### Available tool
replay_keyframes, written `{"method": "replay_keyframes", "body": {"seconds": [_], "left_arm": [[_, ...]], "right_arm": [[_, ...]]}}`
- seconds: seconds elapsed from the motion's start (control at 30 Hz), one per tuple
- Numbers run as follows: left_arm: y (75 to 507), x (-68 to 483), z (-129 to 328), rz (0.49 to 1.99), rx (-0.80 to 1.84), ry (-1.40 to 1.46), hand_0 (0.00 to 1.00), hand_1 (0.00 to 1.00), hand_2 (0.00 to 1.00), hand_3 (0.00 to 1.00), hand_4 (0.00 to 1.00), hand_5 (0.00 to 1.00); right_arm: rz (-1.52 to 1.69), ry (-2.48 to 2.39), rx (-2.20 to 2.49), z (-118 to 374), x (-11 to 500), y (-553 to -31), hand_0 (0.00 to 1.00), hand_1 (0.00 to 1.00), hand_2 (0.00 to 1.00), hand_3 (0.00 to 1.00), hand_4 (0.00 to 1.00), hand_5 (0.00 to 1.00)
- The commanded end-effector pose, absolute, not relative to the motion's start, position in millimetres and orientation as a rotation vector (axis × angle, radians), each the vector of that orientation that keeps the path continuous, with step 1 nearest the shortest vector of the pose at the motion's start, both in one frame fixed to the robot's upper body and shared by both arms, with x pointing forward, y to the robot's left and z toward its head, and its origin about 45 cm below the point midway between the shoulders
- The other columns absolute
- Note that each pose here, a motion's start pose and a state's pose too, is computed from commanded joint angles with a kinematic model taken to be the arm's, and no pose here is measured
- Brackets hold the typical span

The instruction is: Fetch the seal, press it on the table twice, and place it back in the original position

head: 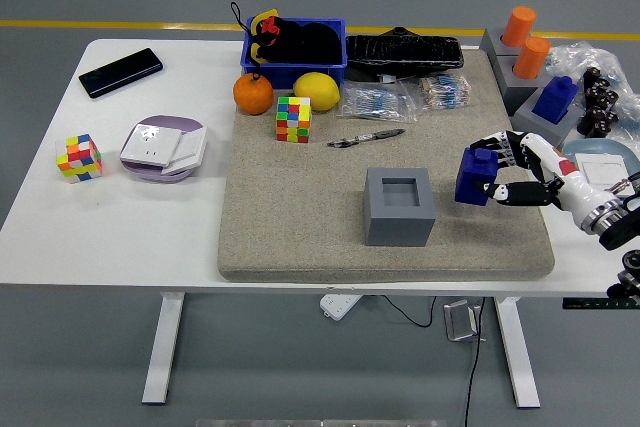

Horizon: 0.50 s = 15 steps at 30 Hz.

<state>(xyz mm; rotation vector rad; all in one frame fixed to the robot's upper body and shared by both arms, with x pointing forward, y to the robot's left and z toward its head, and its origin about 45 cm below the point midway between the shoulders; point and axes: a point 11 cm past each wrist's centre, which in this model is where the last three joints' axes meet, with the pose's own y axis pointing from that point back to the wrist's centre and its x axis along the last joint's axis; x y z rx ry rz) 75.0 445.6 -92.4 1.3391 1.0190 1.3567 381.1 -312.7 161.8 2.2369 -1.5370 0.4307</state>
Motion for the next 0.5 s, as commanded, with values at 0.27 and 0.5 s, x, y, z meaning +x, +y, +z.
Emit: {"method": "replay_keyframes", "body": {"seconds": [0.27, 0.5], "left_arm": [[444.5, 73.1, -93.2, 1.352, 1.340, 1.022, 0.741, 0.697, 0.681, 0.745, 0.678, 0.307], [444.1, 73.7, -93.2, 1.353, 1.337, 1.022, 0.741, 0.697, 0.681, 0.746, 0.678, 0.307]], "right_arm": [[0.412, -1.531, 2.218, 144.7, 374.6, -314.7, 0.569, 0.456, 0.462, 0.446, 0.727, 0.002], [0.401, -1.510, 2.215, 136.3, 370.1, -313.8, 0.568, 0.455, 0.460, 0.444, 0.727, 0.002]]}}
